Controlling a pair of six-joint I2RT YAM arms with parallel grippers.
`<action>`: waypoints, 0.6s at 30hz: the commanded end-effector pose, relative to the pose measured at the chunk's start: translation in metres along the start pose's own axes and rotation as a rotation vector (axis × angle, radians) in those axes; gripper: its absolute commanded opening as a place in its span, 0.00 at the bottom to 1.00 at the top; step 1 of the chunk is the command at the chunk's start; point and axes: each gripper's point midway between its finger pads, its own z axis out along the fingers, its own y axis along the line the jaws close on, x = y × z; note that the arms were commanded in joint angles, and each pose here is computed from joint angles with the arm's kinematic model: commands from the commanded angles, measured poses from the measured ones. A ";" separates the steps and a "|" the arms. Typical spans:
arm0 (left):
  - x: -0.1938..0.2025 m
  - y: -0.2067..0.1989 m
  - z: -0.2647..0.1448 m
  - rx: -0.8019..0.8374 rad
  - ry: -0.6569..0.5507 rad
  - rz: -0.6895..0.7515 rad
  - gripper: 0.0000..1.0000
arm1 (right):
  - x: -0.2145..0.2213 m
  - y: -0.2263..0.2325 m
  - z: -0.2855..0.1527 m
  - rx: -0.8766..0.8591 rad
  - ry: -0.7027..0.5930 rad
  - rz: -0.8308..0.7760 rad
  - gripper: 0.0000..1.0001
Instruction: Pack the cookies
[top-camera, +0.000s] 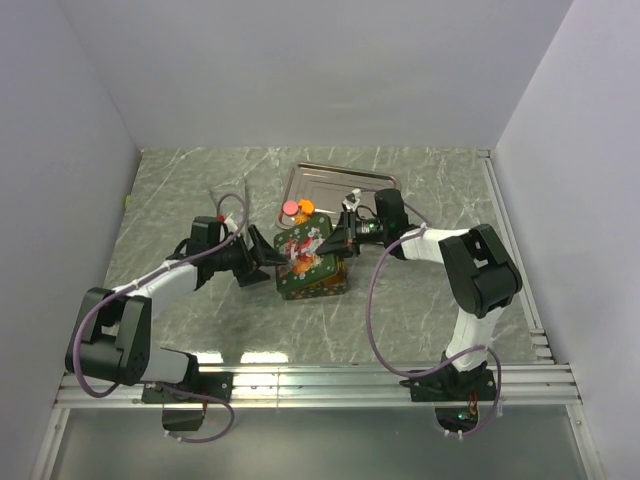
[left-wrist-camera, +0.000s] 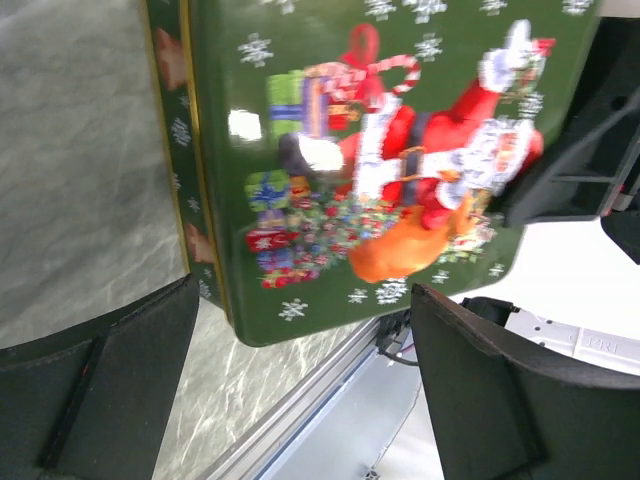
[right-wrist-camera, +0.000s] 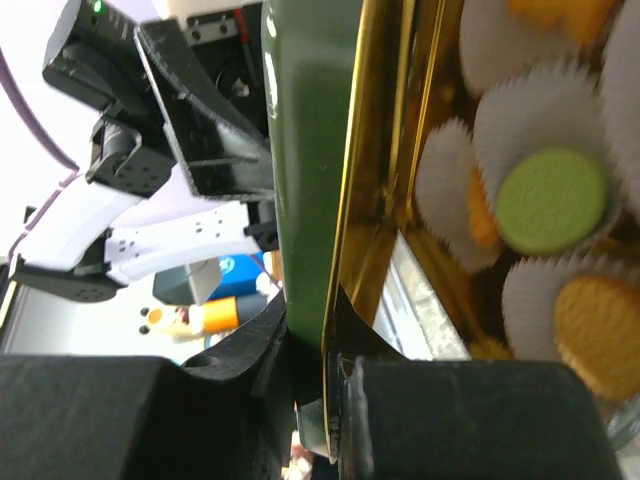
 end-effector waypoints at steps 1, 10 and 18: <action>-0.019 -0.025 0.004 0.054 -0.042 0.061 0.92 | -0.001 -0.008 -0.005 0.027 -0.003 0.005 0.00; -0.025 -0.040 0.027 0.050 -0.003 0.094 0.91 | 0.001 -0.032 -0.014 0.084 -0.005 0.041 0.07; -0.019 -0.029 0.042 -0.027 0.031 0.105 0.90 | -0.008 -0.050 -0.035 0.067 -0.065 0.100 0.00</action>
